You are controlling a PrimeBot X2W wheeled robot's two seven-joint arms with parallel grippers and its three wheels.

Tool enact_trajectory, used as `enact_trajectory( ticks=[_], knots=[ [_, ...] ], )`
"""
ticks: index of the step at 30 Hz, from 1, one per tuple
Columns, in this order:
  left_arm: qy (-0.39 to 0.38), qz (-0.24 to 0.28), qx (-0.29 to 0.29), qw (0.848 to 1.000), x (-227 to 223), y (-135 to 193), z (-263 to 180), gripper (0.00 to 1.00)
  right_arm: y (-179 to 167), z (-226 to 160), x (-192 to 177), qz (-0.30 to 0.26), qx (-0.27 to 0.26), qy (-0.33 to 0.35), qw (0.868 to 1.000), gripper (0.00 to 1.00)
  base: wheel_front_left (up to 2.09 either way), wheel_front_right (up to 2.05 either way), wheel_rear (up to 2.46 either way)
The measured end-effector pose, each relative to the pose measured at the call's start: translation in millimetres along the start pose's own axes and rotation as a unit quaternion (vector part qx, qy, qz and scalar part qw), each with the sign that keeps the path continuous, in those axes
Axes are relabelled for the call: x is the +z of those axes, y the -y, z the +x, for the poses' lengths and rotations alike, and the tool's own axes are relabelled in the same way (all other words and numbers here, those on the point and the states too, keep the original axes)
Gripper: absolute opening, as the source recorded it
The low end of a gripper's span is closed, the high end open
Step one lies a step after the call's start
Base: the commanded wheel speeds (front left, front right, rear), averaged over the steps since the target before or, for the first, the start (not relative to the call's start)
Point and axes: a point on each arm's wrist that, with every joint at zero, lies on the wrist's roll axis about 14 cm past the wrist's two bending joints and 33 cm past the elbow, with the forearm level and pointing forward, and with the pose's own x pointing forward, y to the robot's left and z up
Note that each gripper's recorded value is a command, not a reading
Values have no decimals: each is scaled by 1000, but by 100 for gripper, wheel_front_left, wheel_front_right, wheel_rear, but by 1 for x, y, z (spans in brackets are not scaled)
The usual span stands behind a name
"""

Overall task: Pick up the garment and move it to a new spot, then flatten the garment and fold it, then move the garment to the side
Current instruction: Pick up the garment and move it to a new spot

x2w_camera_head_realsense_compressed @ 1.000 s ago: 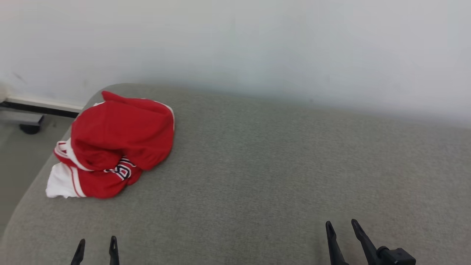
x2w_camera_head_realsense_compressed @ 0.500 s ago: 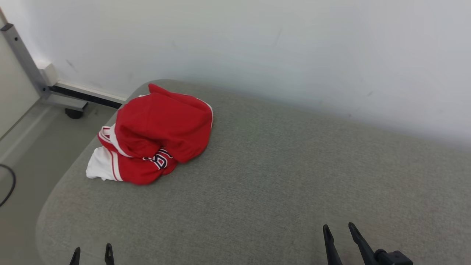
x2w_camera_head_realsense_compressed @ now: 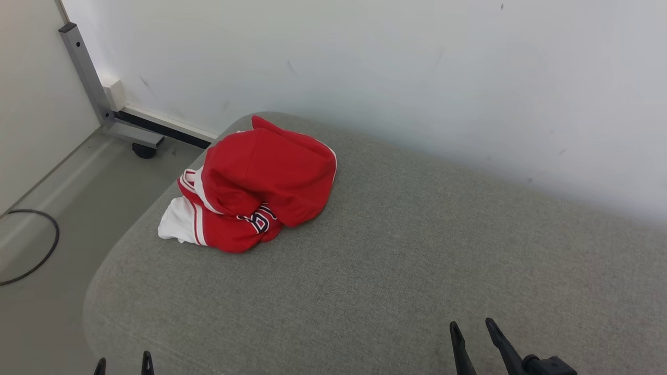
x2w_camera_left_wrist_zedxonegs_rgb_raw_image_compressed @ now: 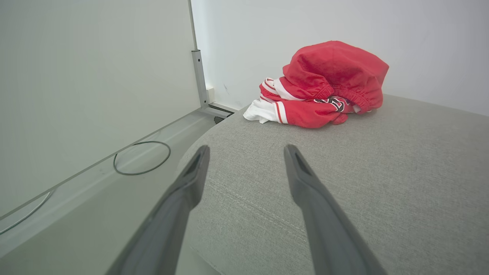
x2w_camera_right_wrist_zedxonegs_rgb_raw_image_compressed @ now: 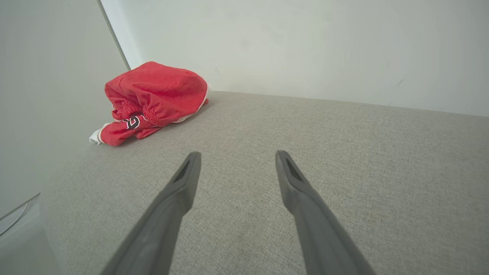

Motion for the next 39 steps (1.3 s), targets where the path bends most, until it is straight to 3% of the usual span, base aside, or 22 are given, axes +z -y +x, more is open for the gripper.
enact_trajectory(
  ticks=[17, 29, 39],
  knots=[
    [37, -14, 10, 999, 25, -13, 23, 100, 7, -1, 5, 0, -11, 9, 1000, 100, 0, 0, 0],
    [111, -5, -46, 993, 93, 10, 116, 100, 46, -1, 12, 3, -64, 25, 998, 100, 0, 0, 0],
    [93, -27, -95, 991, 131, 40, 209, 100, 89, -1, 11, 10, -119, 31, 992, 100, 0, 0, 0]
  ],
)
